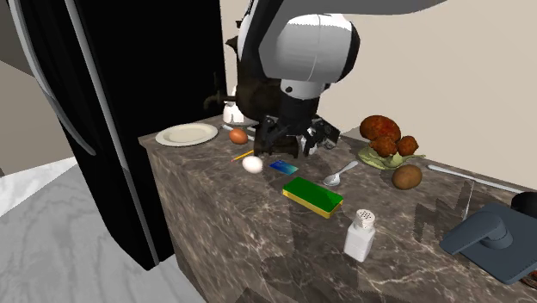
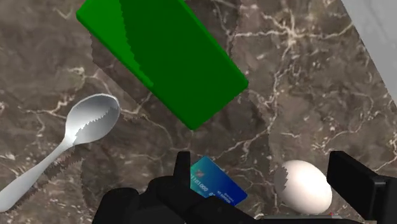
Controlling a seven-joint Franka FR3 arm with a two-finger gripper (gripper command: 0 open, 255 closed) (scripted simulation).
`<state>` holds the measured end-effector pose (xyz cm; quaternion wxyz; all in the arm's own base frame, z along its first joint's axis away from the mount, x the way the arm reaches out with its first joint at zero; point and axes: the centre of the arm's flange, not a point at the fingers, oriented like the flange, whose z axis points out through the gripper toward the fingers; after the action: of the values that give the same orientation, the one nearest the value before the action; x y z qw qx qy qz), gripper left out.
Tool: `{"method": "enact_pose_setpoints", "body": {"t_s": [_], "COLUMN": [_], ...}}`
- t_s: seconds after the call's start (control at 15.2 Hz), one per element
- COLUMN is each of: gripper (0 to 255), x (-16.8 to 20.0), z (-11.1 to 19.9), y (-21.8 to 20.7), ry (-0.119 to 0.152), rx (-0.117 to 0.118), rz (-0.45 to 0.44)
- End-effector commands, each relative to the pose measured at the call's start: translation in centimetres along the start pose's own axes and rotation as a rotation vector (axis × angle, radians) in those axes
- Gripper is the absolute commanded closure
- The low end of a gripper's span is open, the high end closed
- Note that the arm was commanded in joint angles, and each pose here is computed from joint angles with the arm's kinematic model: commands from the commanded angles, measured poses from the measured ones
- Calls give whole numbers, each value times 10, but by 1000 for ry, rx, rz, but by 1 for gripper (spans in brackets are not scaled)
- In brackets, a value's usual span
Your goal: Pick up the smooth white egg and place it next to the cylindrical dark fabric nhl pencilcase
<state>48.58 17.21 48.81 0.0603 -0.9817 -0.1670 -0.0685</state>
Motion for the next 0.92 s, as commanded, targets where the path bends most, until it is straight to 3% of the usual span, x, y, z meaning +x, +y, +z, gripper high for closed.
{"method": "enact_pose_setpoints", "body": {"t_s": [0.0,0.46,0.86], "gripper": [0,0,0], "x": [19,70,69], "z": [15,63,95], "y": [-14,-62,-64], "ry": [-3,-4,-4], "rx": [17,71,71], "rz": [-42,-173,-173]}}
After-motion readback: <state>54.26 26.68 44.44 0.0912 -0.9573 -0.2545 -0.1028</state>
